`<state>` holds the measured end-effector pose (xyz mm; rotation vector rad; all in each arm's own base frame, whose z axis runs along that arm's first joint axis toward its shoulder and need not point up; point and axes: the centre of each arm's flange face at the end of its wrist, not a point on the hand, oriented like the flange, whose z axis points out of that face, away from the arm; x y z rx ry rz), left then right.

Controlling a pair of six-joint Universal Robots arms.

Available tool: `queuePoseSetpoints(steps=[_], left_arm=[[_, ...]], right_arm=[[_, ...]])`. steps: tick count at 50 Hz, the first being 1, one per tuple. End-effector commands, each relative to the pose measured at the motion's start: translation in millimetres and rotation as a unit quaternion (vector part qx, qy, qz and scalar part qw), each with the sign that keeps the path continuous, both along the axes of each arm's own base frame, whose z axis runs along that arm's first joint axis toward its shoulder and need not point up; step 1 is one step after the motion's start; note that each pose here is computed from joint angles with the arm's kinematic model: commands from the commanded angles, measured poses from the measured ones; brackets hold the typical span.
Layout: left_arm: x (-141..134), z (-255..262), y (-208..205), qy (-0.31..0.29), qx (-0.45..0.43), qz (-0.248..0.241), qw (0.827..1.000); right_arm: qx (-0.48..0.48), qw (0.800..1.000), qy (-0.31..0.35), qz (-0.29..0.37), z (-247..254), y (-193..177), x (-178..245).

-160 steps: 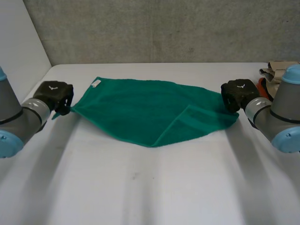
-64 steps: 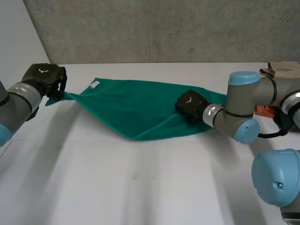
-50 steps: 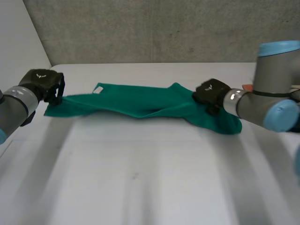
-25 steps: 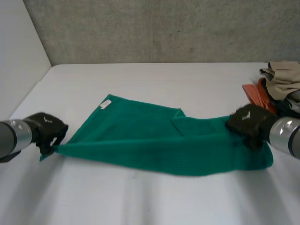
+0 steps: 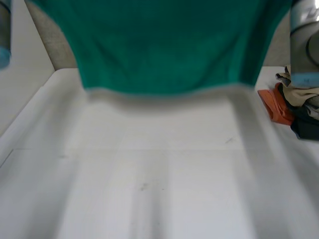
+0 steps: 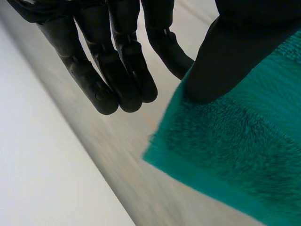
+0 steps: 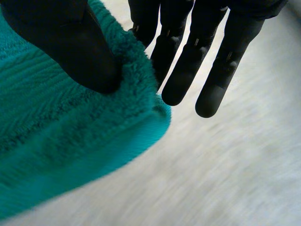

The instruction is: Fold the laundry.

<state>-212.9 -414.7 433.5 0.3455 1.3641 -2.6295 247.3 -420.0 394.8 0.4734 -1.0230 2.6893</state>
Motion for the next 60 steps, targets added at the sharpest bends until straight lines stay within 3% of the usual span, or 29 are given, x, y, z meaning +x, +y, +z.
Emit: queuePoseSetpoints(steps=[1, 8, 13, 17, 19, 25, 29, 30, 33, 34, 35, 37, 38, 40, 42, 44, 46, 49, 52, 53, 60], left_arm=[[7, 33, 8, 0.055, -0.072, -0.013, 0.996], [22, -21, -6, 0.039, 0.033, 0.004, 0.999], [29, -82, -11, 0.020, 0.123, 0.011, 0.992], [25, -139, -7, -0.017, 0.194, -0.008, 0.981], [23, -169, -1, -0.051, 0.228, -0.021, 0.972], [25, -217, 21, -0.137, 0.286, -0.031, 0.948], [32, -230, 45, -0.187, 0.338, -0.021, 0.922], [35, -236, 60, -0.210, 0.370, -0.019, 0.905], [38, -239, 84, -0.249, 0.415, -0.020, 0.875], [41, -240, 100, -0.274, 0.444, -0.024, 0.853], [42, -240, 108, -0.286, 0.458, -0.026, 0.841], [45, -241, 122, -0.305, 0.482, -0.034, 0.821], [47, -240, 133, -0.321, 0.503, -0.041, 0.802], [50, -239, 143, -0.332, 0.523, -0.050, 0.784], [49, -235, 154, -0.344, 0.538, -0.067, 0.767], [48, -232, 158, -0.350, 0.543, -0.078, 0.759], [43, -227, 160, -0.355, 0.541, -0.090, 0.757], [34, -218, 153, -0.359, 0.516, -0.091, 0.773], [20, -211, 137, -0.351, 0.483, -0.092, 0.797], [14, -210, 124, -0.339, 0.465, -0.087, 0.813], [-14, -207, 63, -0.280, 0.397, -0.054, 0.873]], right_arm=[[-0.107, 0.989, -0.082, 0.068, 37, 18, 5], [0.029, 0.996, -0.042, 0.078, -19, 12, 16], [0.156, 0.985, -0.006, 0.074, -82, 10, 15], [0.276, 0.959, 0.021, 0.066, -147, 15, 10], [0.343, 0.936, 0.045, 0.060, -186, 24, 7], [0.432, 0.895, 0.101, 0.040, -233, 48, -1], [0.458, 0.880, 0.121, 0.034, -235, 63, -8], [0.463, 0.877, 0.127, 0.031, -230, 70, -12], [0.482, 0.865, 0.139, 0.025, -220, 83, -22], [0.495, 0.855, 0.154, 0.017, -214, 92, -30], [0.505, 0.847, 0.167, 0.015, -212, 98, -33], [0.529, 0.826, 0.197, 0.010, -210, 111, -39], [0.555, 0.799, 0.229, 0.005, -210, 125, -47], [0.586, 0.768, 0.259, 0.002, -211, 138, -55], [0.624, 0.720, 0.303, 0.003, -214, 156, -67], [0.638, 0.699, 0.322, 0.010, -215, 164, -70], [0.621, 0.708, 0.336, 0.019, -215, 161, -69], [0.592, 0.739, 0.322, 0.020, -212, 149, -66], [0.569, 0.769, 0.291, 0.015, -216, 130, -62], [0.558, 0.785, 0.270, 0.012, -218, 118, -60], [0.522, 0.828, 0.208, -0.006, -228, 78, -51]])
